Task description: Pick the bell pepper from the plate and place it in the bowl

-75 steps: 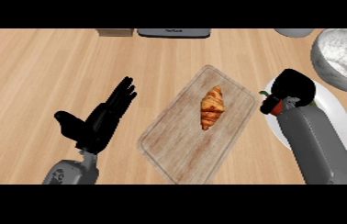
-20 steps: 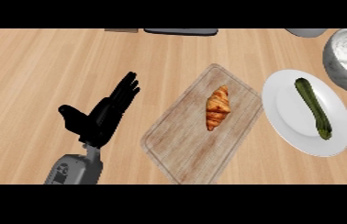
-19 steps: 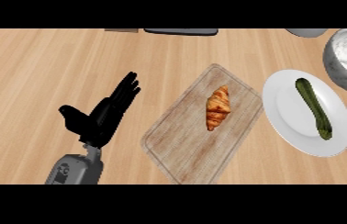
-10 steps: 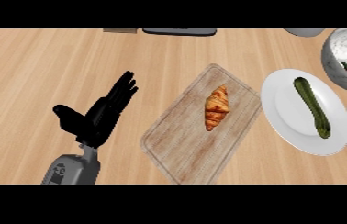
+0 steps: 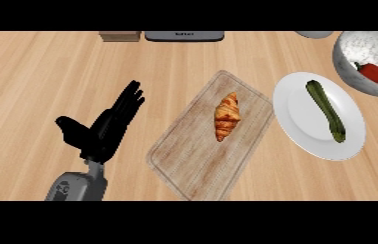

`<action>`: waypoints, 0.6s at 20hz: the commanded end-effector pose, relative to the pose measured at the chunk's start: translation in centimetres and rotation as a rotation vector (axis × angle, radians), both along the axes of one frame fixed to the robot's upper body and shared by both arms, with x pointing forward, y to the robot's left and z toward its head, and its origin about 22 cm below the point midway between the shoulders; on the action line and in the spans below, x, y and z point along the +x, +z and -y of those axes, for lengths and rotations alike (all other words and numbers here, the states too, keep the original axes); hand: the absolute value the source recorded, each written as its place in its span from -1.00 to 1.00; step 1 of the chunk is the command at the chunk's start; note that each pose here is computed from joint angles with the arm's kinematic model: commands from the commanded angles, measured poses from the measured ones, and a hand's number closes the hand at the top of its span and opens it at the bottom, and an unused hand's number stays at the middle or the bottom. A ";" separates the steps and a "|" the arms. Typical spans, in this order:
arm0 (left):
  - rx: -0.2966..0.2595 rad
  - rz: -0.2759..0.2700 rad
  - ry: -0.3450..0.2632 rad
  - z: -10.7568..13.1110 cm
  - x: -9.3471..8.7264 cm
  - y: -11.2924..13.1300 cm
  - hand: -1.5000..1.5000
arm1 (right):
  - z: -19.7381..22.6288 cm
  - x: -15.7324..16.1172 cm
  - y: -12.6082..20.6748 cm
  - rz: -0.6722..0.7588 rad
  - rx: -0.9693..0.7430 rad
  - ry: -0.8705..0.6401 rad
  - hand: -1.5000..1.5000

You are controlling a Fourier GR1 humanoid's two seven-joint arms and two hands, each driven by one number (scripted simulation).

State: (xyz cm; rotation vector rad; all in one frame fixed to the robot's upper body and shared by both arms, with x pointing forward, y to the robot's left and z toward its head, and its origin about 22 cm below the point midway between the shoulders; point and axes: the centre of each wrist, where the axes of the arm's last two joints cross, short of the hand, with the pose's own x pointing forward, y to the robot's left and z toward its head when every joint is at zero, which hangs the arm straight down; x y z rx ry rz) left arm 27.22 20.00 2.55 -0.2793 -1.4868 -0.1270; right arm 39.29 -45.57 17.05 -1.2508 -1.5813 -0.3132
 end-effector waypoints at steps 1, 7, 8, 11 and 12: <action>0.008 -0.012 0.032 0.0 -0.8 -0.1 0.00 | -1.0 -1.1 -3.6 0.141 0.011 0.065 -1.00; 0.016 -0.047 0.073 -1.6 -1.1 -0.6 0.00 | -4.3 -2.6 -5.6 0.201 -0.017 0.193 -1.00; 0.009 -0.046 0.088 -2.5 -1.4 -1.0 0.00 | -4.6 -3.2 -5.6 0.233 -0.026 0.204 -1.00; 0.022 -0.046 0.103 -3.3 -1.3 -1.0 0.00 | -7.0 -4.5 -7.7 0.225 -0.007 0.238 -1.00; 0.030 -0.054 0.114 -3.0 -1.8 -1.2 0.00 | -8.1 -5.2 -9.5 0.211 -0.020 0.246 1.00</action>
